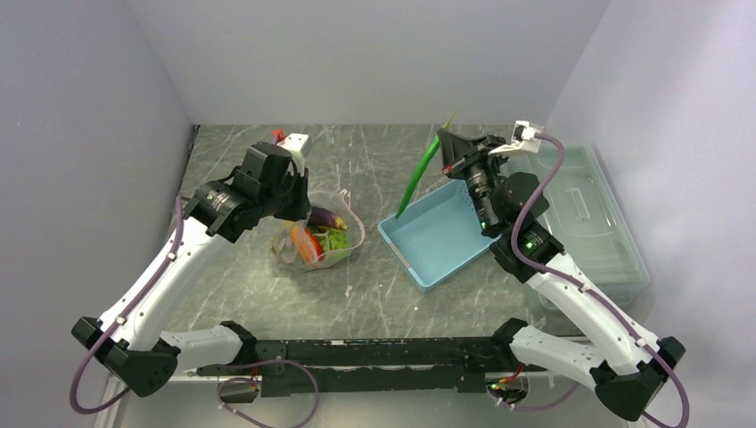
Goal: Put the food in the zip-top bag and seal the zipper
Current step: Place the fake vegetable in the zipper food storage bag.
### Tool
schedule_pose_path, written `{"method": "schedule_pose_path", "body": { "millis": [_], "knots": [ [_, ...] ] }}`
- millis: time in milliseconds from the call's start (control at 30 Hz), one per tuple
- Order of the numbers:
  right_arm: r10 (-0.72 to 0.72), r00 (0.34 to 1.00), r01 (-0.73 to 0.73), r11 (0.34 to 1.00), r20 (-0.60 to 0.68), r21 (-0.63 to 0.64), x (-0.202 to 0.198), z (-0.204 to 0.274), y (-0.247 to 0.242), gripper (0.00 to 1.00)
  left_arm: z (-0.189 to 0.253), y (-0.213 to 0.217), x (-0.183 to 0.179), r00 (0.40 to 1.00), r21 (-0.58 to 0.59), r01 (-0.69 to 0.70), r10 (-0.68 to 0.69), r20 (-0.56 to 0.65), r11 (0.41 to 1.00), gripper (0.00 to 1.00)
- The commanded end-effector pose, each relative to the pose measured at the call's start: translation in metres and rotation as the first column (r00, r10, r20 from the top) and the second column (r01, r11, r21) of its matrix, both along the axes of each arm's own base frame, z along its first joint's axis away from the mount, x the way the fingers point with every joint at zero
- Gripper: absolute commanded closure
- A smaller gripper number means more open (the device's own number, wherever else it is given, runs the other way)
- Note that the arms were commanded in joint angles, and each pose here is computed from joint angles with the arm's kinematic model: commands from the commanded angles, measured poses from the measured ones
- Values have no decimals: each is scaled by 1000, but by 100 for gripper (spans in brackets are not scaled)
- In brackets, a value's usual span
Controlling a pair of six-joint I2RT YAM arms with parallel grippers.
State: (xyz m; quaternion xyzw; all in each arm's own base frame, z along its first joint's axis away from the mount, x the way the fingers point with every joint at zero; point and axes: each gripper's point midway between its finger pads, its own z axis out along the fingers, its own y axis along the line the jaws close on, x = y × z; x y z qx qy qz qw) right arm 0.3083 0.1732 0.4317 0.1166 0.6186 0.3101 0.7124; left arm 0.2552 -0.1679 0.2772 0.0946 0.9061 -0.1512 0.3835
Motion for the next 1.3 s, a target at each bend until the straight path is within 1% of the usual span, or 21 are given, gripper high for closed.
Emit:
{"method": "schedule_pose_path", "body": {
  "millis": [0, 133, 300, 467, 600, 667, 767, 1000, 1167, 1267],
  "knots": [
    [136, 961, -163, 982, 239, 95, -23, 51, 22, 100, 15, -7, 3, 1000, -42, 5, -4, 22, 999, 100],
    [213, 919, -256, 962, 333, 93, -34, 66, 40, 100, 16, -10, 2, 1000, -52, 15, -14, 18, 999, 100],
    [274, 857, -334, 940, 436, 67, -48, 74, 62, 100, 21, -13, 1, 999, -68, 30, -29, 19, 997, 100],
    [355, 798, -419, 908, 486, 26, -57, 71, 92, 100, 21, -14, 0, 999, -68, 35, -34, 13, 997, 100],
    [407, 753, -459, 888, 517, -32, -63, 65, 116, 100, 24, -13, -1, 999, -71, 38, -37, 17, 997, 100],
    [434, 740, -476, 878, 513, -56, -64, 61, 126, 100, 26, -13, -2, 999, -73, 40, -39, 19, 997, 100],
    [497, 712, -506, 853, 496, -129, -69, 50, 143, 100, 28, -12, -3, 999, -74, 40, -38, 24, 996, 100],
    [581, 694, -514, 813, 426, -273, -69, 7, 169, 100, 32, -12, -4, 999, -81, 45, -42, 31, 996, 100],
    [618, 691, -499, 783, 375, -370, -66, -28, 181, 100, 33, -12, -5, 999, -85, 44, -41, 34, 995, 100],
    [643, 676, -497, 759, 361, -421, -66, -47, 187, 100, 32, -12, -5, 999, -84, 44, -41, 33, 995, 100]
  ]
}}
